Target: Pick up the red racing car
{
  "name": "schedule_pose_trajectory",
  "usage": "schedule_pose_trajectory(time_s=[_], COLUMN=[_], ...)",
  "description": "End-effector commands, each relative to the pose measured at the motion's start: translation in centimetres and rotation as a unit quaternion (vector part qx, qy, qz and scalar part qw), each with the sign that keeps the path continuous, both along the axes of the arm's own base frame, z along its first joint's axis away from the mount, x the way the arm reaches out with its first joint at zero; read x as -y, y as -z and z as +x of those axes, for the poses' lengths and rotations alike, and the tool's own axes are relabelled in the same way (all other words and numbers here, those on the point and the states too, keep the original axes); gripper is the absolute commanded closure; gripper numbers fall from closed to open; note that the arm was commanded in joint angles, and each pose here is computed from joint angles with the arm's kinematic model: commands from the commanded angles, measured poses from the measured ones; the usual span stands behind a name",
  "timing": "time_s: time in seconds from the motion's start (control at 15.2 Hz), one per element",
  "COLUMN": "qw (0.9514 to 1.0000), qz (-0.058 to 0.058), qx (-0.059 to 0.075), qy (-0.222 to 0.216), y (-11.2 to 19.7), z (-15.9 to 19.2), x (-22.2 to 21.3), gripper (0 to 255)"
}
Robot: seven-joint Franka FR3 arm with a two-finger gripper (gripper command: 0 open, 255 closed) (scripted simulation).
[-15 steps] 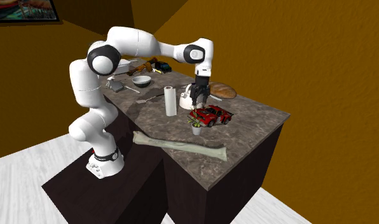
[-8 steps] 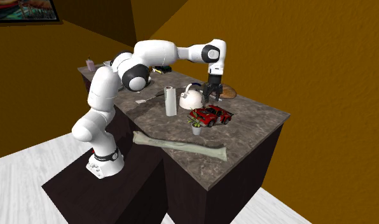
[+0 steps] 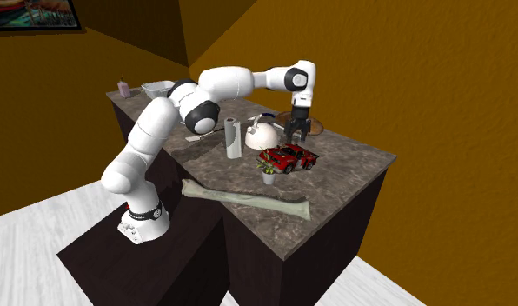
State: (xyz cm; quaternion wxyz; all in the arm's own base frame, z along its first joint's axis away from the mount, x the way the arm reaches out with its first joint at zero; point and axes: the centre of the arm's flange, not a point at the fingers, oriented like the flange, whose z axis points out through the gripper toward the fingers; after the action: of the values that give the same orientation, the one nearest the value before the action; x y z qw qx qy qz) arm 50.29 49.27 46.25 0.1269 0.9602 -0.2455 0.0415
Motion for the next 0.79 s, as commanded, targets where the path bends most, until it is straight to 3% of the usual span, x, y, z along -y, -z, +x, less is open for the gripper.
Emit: schedule_pose_trajectory(time_s=[0.0, 0.2, 0.26, 0.73], qw=[1.0000, 1.0000, 1.0000, 1.0000], qz=[0.000, 0.000, 0.000, 0.000], qx=[0.000, 0.000, 0.000, 0.000], qy=[0.000, 0.000, 0.000, 0.000], y=[1.17, 2.00, 2.02, 2.09], z=[-0.06, -0.07, -0.15, -0.13], x=[-0.04, -0.04, 0.00, 0.00], gripper=[0, 0, 255, 255])
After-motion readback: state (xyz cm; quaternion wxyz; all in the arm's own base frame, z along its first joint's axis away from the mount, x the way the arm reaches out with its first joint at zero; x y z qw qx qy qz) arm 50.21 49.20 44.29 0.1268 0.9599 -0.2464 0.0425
